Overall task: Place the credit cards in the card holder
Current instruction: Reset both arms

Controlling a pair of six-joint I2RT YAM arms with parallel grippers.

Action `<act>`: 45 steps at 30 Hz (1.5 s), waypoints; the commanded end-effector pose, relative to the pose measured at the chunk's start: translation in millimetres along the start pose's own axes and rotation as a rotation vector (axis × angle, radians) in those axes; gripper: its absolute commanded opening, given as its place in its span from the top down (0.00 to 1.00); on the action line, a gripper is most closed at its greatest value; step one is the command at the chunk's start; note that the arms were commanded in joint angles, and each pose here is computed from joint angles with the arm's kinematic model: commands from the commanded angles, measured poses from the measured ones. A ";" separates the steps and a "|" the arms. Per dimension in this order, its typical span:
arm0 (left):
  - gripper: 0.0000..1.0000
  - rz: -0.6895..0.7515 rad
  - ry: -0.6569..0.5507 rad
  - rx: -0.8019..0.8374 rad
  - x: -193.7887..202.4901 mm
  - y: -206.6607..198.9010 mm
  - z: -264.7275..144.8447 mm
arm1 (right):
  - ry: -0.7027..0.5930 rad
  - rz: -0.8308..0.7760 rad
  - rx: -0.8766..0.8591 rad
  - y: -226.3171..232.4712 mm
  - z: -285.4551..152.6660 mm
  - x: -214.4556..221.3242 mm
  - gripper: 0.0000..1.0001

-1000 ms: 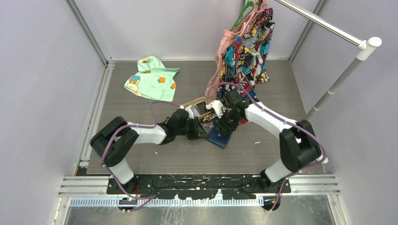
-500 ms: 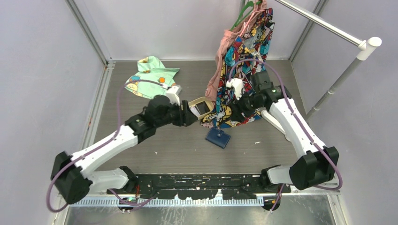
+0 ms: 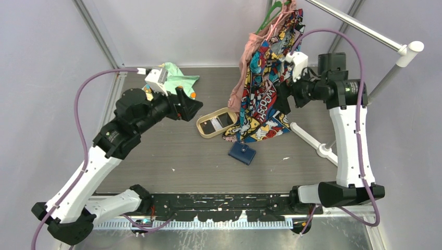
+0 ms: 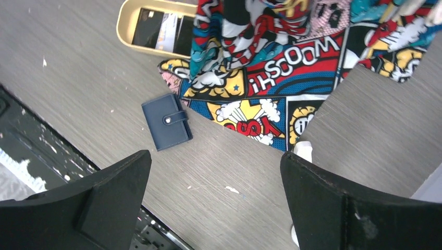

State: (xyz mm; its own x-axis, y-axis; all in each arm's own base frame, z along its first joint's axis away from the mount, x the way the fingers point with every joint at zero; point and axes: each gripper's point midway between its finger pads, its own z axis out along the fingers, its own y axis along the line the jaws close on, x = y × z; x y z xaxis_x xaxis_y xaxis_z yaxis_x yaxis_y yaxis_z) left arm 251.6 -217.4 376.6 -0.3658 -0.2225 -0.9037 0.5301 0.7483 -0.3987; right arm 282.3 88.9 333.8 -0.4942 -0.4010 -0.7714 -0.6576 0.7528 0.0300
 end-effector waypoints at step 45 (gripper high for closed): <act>0.00 -0.103 -0.392 0.044 -87.6 -19.5 -85.1 | -0.549 0.497 0.236 -32.8 -76.1 -100.0 0.00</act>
State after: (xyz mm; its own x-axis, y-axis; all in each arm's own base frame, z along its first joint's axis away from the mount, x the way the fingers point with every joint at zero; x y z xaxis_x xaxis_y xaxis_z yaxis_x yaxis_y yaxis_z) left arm 210.2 -168.4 446.4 -0.2123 -0.4770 -0.8529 0.5077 0.6919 -0.5133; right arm 306.5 69.1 443.1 -0.3780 0.2933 -0.8781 -0.2492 0.8813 0.4016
